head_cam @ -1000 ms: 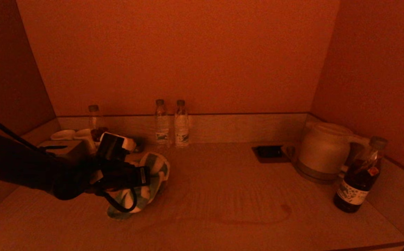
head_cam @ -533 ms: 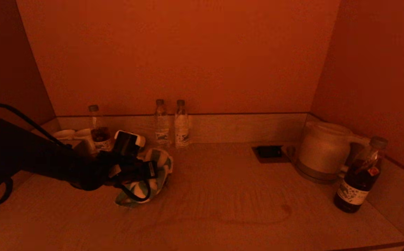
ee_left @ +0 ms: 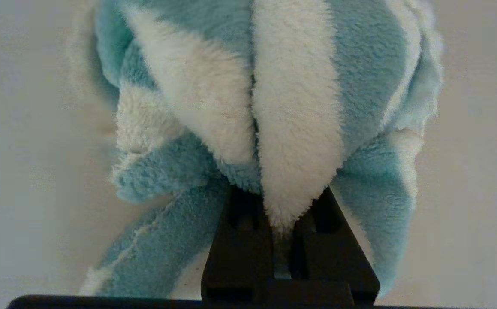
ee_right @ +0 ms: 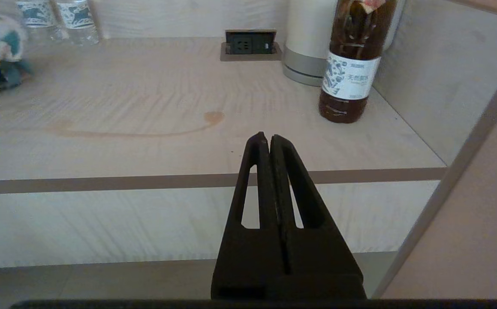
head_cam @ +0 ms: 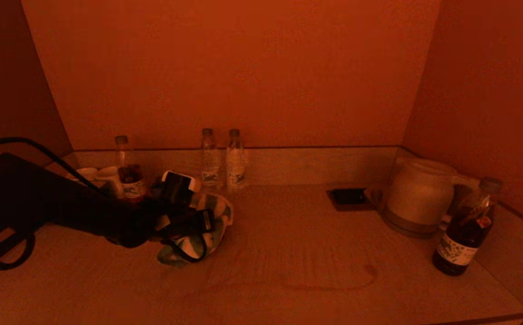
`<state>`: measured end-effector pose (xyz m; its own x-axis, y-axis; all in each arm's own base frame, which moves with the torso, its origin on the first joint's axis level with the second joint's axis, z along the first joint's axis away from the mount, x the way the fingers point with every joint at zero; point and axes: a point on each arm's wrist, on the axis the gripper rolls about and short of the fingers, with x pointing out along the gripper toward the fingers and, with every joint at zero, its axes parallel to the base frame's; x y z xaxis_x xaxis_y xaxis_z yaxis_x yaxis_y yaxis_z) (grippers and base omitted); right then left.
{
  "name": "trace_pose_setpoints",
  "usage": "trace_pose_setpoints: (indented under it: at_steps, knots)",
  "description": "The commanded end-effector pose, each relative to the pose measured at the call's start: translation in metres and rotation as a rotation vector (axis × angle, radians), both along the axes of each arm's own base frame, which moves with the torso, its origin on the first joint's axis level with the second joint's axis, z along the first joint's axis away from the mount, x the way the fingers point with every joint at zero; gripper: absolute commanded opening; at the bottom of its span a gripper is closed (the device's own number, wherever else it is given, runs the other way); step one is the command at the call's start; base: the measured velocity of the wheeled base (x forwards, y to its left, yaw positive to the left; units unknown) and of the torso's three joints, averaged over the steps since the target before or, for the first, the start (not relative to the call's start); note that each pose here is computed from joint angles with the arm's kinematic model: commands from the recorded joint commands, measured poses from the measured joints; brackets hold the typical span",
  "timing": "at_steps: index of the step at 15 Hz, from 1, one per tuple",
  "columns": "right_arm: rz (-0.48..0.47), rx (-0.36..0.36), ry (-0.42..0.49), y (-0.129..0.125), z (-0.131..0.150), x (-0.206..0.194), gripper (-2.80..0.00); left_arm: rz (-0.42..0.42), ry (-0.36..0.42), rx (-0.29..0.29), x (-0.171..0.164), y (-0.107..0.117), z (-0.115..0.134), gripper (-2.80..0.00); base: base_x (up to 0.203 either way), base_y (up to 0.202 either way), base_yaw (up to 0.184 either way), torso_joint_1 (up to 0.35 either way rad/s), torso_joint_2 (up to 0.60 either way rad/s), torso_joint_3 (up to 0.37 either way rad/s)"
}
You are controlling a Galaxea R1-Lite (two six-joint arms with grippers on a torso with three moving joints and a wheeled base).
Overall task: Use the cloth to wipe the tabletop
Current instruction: Sweep the stains on the table
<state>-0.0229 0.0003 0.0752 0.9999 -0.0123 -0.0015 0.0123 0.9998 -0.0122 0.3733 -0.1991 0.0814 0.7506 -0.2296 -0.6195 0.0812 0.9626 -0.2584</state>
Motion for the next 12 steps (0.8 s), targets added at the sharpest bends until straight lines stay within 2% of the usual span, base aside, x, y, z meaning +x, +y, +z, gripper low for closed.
trace_pose_setpoints:
  at_steps: [1, 3, 6, 12]
  knots:
    - [0.000, 0.000, 0.002, 0.000, 0.000, 0.000, -2.80, -0.015, -0.009, -0.008, -0.002, -0.007, 0.002, -2.80, 0.000, 0.000, 0.000, 0.000, 0.00, 0.000]
    - [0.000, 0.000, 0.002, 0.000, 0.000, 0.000, -2.80, -0.018, 0.014, -0.011, -0.003, -0.014, 0.003, -2.80, 0.000, 0.000, 0.000, 0.000, 0.00, 0.000]
    - [0.000, 0.000, 0.002, 0.000, 0.000, 0.000, -2.80, -0.030, 0.053, -0.029, 0.000, -0.037, 0.014, -2.80, 0.000, 0.000, 0.000, 0.000, 0.00, 0.000]
    - [0.000, 0.000, 0.002, 0.000, 0.000, 0.000, -2.80, -0.086, 0.064, -0.049, -0.007, -0.074, 0.021, -2.80, 0.000, 0.000, 0.000, 0.000, 0.00, 0.000]
